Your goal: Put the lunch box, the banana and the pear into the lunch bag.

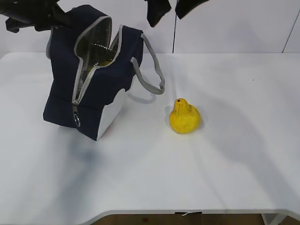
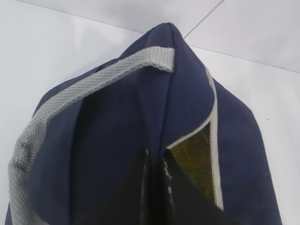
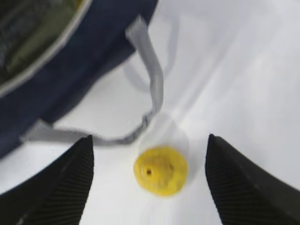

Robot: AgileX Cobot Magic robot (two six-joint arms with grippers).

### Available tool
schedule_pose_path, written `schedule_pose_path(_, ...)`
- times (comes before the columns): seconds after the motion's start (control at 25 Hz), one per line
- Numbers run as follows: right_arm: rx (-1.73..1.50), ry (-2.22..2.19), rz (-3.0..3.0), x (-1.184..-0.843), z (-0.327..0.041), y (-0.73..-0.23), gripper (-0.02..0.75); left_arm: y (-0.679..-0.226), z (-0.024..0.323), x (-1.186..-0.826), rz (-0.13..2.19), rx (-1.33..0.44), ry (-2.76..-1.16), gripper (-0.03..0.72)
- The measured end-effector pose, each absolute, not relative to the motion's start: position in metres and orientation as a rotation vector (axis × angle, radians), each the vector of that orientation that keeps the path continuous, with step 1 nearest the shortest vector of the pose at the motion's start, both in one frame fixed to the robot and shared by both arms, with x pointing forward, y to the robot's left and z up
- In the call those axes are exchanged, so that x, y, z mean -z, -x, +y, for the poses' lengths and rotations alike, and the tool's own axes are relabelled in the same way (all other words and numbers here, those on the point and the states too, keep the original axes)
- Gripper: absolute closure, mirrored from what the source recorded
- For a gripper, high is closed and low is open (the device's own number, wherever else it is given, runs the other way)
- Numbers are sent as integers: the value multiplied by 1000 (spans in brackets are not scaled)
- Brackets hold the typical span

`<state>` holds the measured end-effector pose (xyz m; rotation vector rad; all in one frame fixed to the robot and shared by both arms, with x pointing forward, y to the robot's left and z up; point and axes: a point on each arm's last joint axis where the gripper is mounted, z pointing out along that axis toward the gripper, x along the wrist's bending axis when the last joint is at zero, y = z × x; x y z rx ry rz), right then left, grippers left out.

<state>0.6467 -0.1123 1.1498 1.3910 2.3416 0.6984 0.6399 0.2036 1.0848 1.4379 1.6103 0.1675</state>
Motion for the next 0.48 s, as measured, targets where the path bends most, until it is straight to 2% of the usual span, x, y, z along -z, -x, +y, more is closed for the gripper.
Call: schedule_pose_path(0.48,-397,-1480,2508,-1090,-127,-619,158,-639,203,-1084,1610,-161,-1448,690)
